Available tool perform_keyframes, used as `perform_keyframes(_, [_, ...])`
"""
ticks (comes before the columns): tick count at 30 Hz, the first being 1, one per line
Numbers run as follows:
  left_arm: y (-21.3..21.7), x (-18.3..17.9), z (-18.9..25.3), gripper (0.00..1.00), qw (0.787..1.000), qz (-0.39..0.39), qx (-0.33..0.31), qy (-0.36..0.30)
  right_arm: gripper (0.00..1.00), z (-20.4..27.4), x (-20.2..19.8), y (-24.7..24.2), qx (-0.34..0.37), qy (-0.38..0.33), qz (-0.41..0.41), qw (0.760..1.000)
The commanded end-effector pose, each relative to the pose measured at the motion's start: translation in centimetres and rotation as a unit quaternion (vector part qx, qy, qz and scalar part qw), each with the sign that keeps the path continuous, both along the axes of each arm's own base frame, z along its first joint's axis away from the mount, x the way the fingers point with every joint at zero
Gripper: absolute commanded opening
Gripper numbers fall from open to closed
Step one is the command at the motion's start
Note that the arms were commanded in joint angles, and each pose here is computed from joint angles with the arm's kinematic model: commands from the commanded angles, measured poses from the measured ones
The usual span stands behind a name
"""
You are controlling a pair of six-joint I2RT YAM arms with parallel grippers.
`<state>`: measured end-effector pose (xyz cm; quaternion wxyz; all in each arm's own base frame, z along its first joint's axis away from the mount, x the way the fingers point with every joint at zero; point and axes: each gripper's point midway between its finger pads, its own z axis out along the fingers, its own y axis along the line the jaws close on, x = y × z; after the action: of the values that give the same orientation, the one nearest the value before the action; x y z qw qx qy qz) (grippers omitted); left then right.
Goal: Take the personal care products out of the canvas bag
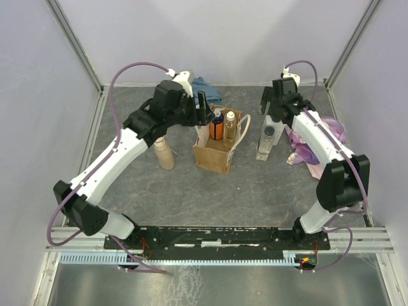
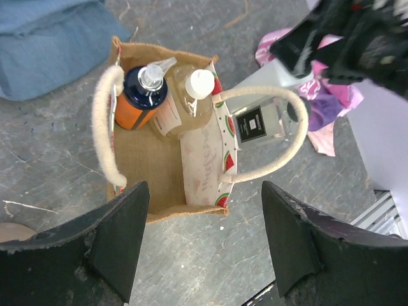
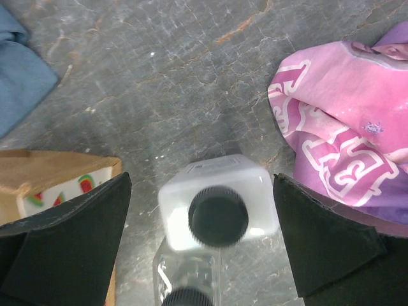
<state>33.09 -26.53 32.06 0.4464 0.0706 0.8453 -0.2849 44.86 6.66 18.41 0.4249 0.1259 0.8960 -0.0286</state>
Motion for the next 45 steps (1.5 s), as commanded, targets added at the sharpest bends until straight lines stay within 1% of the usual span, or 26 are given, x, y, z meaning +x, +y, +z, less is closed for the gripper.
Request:
perform_keyframes(1, [-2.0, 1.0, -1.2, 0.77, 1.0, -0.011, 0.004, 0.023, 1.0, 9.0, -1.4, 0.5, 0.047, -0.097, 0.014, 0.994])
perform_keyframes(4, [-3.4, 1.9, -2.6, 0.75, 0.999, -0.016, 0.011, 0.045, 1.0, 11.5, -3.4, 0.7, 0.06, -0.118, 0.033, 0.991])
perform_keyframes(8, [-4.7, 3.1, -5.1, 0.74, 0.997, -0.008, 0.037, 0.062, 1.0, 14.4, -6.1, 1.0, 0.083, -0.137, 0.052, 0.986])
perform_keyframes(12, [-5.7, 4.5, -8.3, 0.72, 0.995, 0.011, 0.062, 0.081, 1.0, 16.3, -8.6, 1.5, 0.107, -0.141, 0.072, 0.982])
perform_keyframes(15, [-6.1, 5.2, -9.3, 0.72, 0.994, 0.025, 0.075, 0.077, 1.0, 16.9, -9.6, 1.8, 0.12, -0.141, 0.081, 0.979])
perform_keyframes(16, [-6.2, 5.5, -9.7, 0.72, 0.993, 0.031, 0.082, 0.074, 1.0, 17.0, -9.8, 2.1, 0.126, -0.141, 0.088, 0.978])
perform_keyframes(20, [-5.9, 6.8, -11.5, 0.72, 0.99, 0.058, 0.113, 0.068, 0.97, 17.4, -9.9, 5.5, 0.165, -0.125, 0.162, 0.965])
perform_keyframes(25, [-4.8, 8.2, -12.9, 0.72, 0.984, 0.096, 0.144, 0.053, 0.97, 17.9, -9.6, 8.3, 0.16, -0.115, 0.206, 0.958])
perform_keyframes(32, [-4.7, 10.7, -14.0, 0.74, 0.978, 0.113, 0.172, 0.017, 0.96, 19.2, -9.1, 10.6, 0.167, -0.118, 0.231, 0.951])
perform_keyframes(37, [-5.4, 11.9, -15.9, 0.75, 0.978, 0.116, 0.171, 0.012, 0.96, 20.1, -9.1, 10.9, 0.17, -0.127, 0.233, 0.949])
perform_keyframes(45, [-6.4, 13.1, -18.2, 0.75, 0.979, 0.12, 0.166, 0.007, 0.96, 20.3, -8.9, 11.7, 0.175, -0.12, 0.245, 0.946])
